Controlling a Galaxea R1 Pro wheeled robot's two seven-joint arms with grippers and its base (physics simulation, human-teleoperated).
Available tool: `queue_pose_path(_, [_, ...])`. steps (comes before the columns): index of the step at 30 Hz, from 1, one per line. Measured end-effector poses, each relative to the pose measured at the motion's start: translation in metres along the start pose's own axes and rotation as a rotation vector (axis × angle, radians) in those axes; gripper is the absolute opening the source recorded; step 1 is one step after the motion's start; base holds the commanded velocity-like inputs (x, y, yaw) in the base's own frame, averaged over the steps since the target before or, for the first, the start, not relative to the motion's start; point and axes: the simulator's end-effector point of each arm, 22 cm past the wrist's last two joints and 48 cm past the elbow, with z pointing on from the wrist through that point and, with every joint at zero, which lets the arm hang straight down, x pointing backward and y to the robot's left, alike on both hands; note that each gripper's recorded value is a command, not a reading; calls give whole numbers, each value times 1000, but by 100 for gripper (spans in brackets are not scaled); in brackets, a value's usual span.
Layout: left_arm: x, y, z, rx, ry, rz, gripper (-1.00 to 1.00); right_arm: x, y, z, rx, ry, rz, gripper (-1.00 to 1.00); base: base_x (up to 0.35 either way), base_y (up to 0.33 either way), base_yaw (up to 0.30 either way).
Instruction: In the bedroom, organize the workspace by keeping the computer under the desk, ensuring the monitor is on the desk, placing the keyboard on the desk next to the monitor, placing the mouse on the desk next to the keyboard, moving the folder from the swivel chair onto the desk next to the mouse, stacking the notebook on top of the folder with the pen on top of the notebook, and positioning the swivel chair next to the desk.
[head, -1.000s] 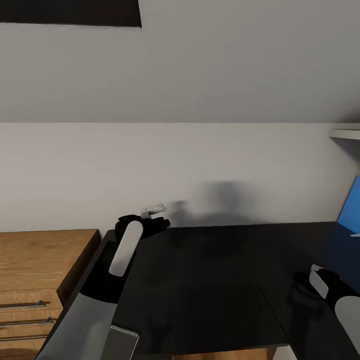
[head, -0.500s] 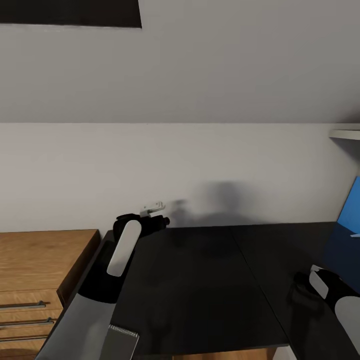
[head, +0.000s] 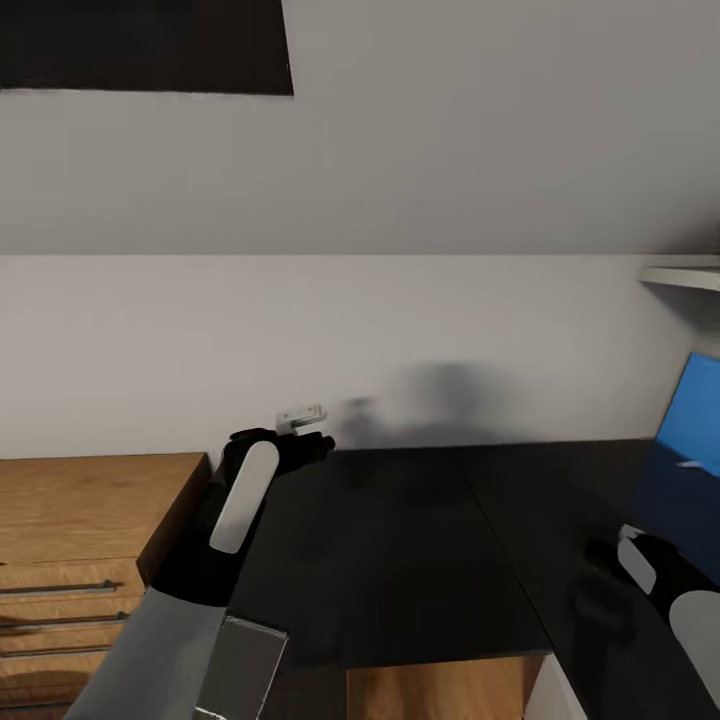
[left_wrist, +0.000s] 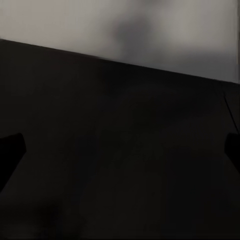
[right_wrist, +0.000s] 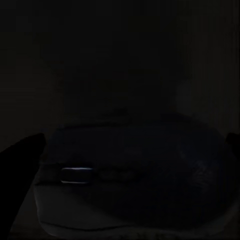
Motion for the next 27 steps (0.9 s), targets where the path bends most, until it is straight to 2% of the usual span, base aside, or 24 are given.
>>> queue_pose_path(7, [-5, 1, -3, -5, -6, 0, 100, -5, 5, -4, -4, -7, -8, -100, -91, 0, 0])
queue_pose_path(10, [-5, 4, -2, -8, -7, 2, 100, 0, 7, -4, -5, 14, -24, -100, -296, 23, 0])
queue_pose_path(17, [-7, 3, -4, -5, -12, 1, 100, 1, 7, -4, -1, 16, -43, -100, -336, 103, 0])
queue_pose_path(18, [-12, 1, -8, 2, -27, 1, 100, 0, 7, -4, 20, 6, -156, -100, -336, 21, 0])
queue_pose_path(20, [-13, 1, -8, 3, -29, 1, 100, 2, 15, -4, -7, 6, -215, -100, -336, 6, 0])
queue_pose_path(22, [-13, 1, -8, 4, -29, 1, 100, 3, 20, -4, -33, 7, -235, -100, -324, 2, 0])
queue_pose_path(27, [-13, 2, -8, 2, -30, 2, 100, 3, 22, -4, -49, 7, -281, -100, -310, 1, 0])
